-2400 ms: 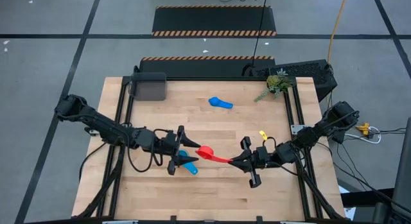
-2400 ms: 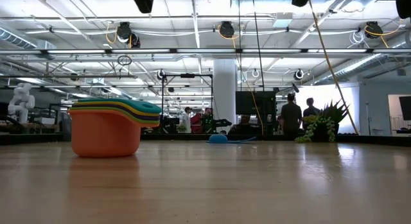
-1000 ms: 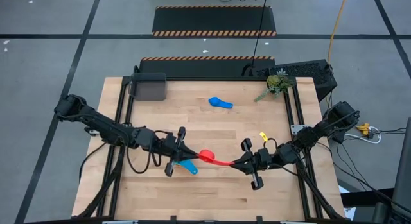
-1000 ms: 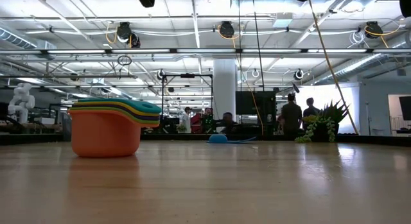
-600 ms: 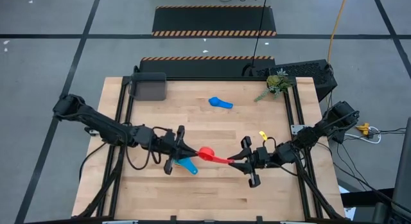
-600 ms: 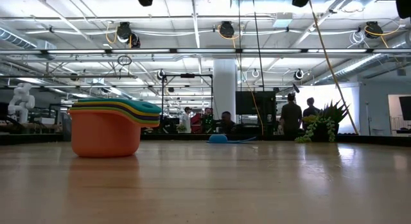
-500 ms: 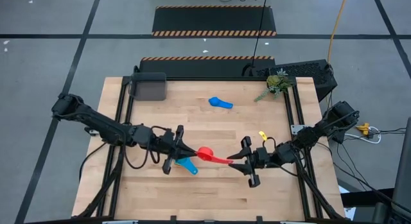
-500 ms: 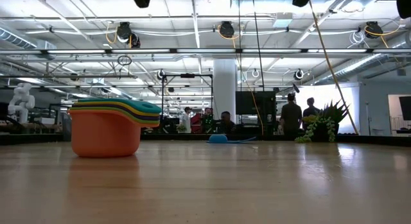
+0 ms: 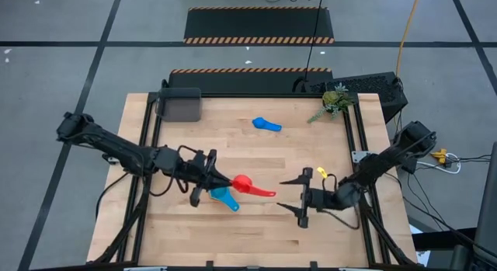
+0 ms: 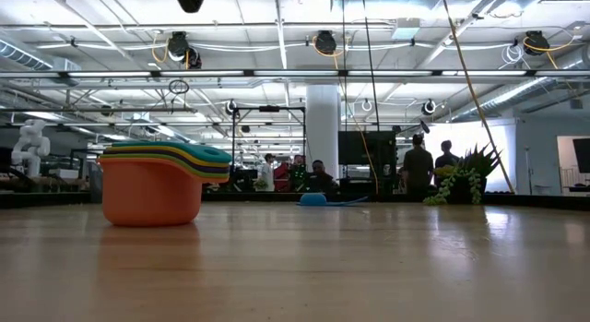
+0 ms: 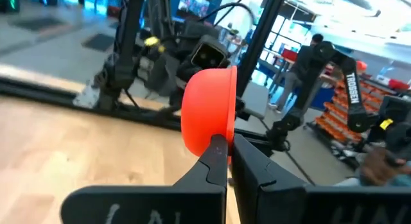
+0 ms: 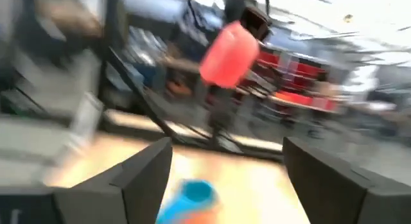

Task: Nest measuring cups in basket
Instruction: Stack the red measuring cup on top of the light blue measuring cup

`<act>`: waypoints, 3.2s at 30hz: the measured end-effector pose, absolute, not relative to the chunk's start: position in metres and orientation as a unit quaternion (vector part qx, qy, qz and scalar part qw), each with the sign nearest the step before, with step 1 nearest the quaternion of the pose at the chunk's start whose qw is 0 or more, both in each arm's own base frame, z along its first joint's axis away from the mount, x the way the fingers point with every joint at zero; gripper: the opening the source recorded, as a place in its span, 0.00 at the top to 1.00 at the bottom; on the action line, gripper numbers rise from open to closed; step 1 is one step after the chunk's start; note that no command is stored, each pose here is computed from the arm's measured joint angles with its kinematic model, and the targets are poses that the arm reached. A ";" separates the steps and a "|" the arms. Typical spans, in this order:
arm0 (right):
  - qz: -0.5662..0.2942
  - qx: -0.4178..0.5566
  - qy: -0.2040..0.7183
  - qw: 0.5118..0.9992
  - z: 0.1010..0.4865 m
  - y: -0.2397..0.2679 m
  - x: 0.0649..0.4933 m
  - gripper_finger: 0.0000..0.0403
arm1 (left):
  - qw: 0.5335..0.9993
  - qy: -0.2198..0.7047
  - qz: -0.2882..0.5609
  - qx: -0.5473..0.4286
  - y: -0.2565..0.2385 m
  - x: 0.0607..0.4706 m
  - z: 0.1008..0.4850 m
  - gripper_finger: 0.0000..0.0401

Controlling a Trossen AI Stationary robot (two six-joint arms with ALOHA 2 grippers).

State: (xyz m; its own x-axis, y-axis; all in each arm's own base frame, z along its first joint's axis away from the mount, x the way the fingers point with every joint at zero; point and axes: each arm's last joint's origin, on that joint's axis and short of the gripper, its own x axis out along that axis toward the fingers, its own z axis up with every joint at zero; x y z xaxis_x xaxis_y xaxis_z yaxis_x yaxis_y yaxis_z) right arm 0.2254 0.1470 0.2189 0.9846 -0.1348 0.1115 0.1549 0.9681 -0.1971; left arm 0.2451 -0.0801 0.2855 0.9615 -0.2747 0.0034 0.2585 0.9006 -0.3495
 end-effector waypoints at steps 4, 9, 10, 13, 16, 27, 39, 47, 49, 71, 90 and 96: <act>-0.130 -0.269 0.044 0.953 0.221 0.159 0.225 0.28 | 0.969 0.039 -0.138 -0.202 -0.074 0.240 0.288 0.99; -0.094 -0.437 0.087 0.890 0.220 0.174 0.223 0.30 | 0.956 0.068 -0.161 -0.233 -0.069 0.239 0.287 0.99; -0.090 -0.465 0.087 0.877 0.220 0.175 0.222 0.30 | 0.952 0.074 -0.168 -0.243 -0.068 0.239 0.286 0.99; -0.085 -0.531 0.075 0.839 0.225 0.179 0.220 0.30 | 0.943 0.101 -0.160 -0.275 -0.064 0.239 0.282 0.99; -0.083 -0.598 0.071 0.794 0.228 0.180 0.219 0.30 | 0.934 0.127 -0.146 -0.300 -0.061 0.240 0.277 0.98; -0.063 -0.798 0.096 0.591 0.220 0.182 0.225 0.30 | 0.915 0.136 -0.112 -0.363 -0.054 0.248 0.271 0.99; -0.098 -0.871 0.104 0.470 0.221 0.175 0.238 0.30 | 0.913 0.115 -0.107 -0.377 -0.052 0.251 0.273 0.99; -0.106 -0.881 0.092 0.452 0.225 0.168 0.244 0.34 | 0.913 0.123 -0.101 -0.375 -0.053 0.256 0.266 0.99; -0.108 -0.884 0.091 0.445 0.225 0.168 0.244 0.37 | 0.914 0.117 -0.101 -0.376 -0.053 0.259 0.266 0.98; -0.103 -0.904 0.080 0.407 0.226 0.163 0.249 0.61 | 0.912 0.105 -0.112 -0.380 -0.053 0.269 0.260 0.97; -0.104 -0.903 0.092 0.406 0.225 0.153 0.256 0.99 | 0.914 0.106 -0.100 -0.380 -0.052 0.271 0.257 0.94; -0.107 -0.898 0.092 0.417 0.225 0.152 0.256 1.00 | 0.926 0.077 -0.104 -0.355 -0.053 0.272 0.261 0.76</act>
